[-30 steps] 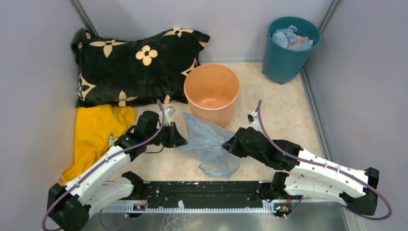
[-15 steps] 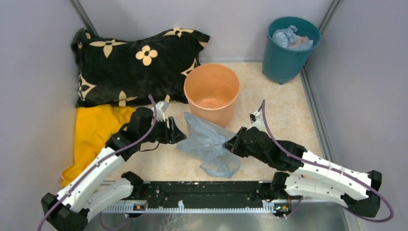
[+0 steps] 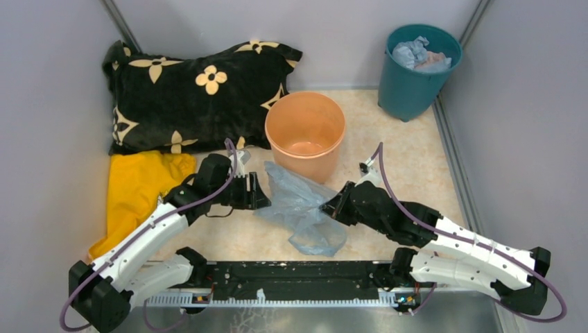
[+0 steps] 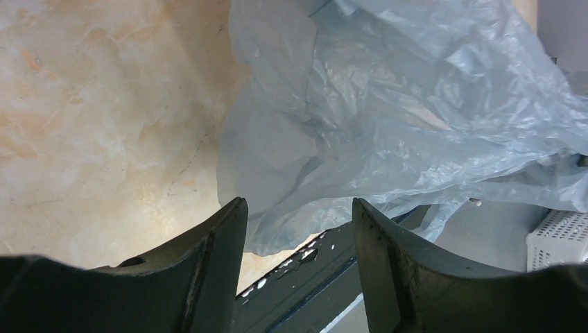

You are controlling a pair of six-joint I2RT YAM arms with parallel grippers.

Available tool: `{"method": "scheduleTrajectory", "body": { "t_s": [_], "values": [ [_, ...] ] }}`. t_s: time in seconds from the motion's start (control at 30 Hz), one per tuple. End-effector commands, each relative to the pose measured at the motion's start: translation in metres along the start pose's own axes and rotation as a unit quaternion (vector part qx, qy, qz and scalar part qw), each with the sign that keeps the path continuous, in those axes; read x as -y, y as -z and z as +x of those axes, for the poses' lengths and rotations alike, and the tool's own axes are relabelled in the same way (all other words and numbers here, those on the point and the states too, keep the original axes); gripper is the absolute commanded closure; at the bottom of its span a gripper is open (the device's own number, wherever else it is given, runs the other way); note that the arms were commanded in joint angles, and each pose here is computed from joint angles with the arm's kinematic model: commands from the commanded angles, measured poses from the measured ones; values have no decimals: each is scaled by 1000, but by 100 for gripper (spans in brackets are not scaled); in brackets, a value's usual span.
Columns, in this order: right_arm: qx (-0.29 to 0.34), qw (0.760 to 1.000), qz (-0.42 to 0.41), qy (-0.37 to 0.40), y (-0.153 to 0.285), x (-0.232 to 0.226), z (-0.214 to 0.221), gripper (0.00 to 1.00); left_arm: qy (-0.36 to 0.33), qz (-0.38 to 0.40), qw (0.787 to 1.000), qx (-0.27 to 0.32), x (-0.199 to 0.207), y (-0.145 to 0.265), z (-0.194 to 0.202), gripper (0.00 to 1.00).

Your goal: Put the trash bags into the trash bin

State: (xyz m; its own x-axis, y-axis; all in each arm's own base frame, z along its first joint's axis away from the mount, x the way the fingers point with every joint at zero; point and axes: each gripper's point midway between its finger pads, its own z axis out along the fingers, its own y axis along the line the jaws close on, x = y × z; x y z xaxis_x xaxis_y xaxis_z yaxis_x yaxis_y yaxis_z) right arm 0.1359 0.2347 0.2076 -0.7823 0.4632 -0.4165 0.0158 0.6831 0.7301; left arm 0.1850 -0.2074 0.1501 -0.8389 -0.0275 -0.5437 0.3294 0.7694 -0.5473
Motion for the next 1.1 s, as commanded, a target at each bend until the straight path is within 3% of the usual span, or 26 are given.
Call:
{"method": "scheduleTrajectory", "body": {
  "t_s": [0.0,0.2,0.23,0.27,0.3,0.47,0.67,1.07],
  "values": [
    [9,1000,-26,-2,2,-13,-8,100,1,-1,1000,-6,-3,-6,3,36],
    [6,999,-31,-4,-2,-15,-7,100,10,40,999,-26,1,-22,17,37],
    [5,999,-33,-4,-2,-16,-7,100,12,41,999,-26,0,-24,19,50],
    [4,999,-33,-3,-3,-16,-7,100,14,37,999,-26,-2,-26,20,80],
    [3,999,-32,-3,-3,-15,-7,100,20,33,999,-30,-4,-27,22,100],
    [3,1000,-21,5,1,-9,-8,100,23,17,999,-36,-4,-22,18,100],
    [4,999,36,35,10,24,-8,100,14,21,999,22,14,7,-11,100],
    [-95,992,-25,84,-6,7,34,100,18,77,994,76,61,33,-61,100]
  ]
}}
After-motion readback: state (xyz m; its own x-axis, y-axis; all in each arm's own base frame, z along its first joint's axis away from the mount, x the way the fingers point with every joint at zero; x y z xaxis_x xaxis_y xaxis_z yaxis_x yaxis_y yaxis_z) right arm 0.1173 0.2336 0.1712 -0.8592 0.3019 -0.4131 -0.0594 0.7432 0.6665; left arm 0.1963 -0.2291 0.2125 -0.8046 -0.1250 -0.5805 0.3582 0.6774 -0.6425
